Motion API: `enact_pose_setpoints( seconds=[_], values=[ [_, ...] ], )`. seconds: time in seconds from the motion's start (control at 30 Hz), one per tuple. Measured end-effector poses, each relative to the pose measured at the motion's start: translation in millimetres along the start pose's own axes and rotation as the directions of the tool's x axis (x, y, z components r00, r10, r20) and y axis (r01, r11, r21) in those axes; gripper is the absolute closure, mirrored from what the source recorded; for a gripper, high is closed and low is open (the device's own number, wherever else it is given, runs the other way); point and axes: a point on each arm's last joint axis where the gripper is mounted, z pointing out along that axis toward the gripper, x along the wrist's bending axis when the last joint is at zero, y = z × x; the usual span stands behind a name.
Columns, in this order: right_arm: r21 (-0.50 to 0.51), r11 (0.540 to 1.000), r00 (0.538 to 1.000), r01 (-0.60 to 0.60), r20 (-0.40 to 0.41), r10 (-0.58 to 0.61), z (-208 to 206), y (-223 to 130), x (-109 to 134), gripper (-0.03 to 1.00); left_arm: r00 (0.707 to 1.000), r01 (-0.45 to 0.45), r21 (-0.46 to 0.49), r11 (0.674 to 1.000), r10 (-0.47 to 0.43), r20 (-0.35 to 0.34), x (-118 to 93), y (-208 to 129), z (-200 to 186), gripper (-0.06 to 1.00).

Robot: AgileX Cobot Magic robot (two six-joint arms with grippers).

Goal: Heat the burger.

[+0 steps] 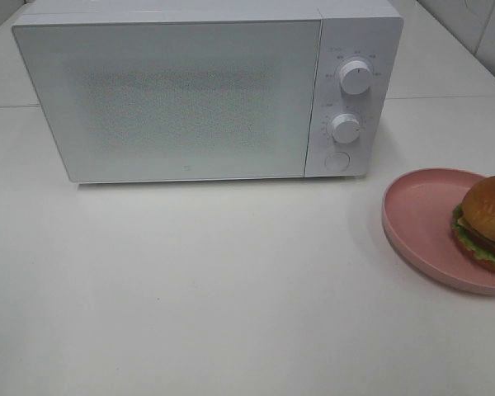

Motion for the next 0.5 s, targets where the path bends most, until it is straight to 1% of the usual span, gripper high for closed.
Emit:
enact_pose_setpoints(
  seconds=[0.5],
  values=[
    [0.0,1.0,1.0,0.0,0.0,0.0,0.0,0.0,0.0,0.45,1.0,-0.001,-0.007,1.0,0.001,0.0,-0.1,-0.5,-1.0,0.94]
  ],
)
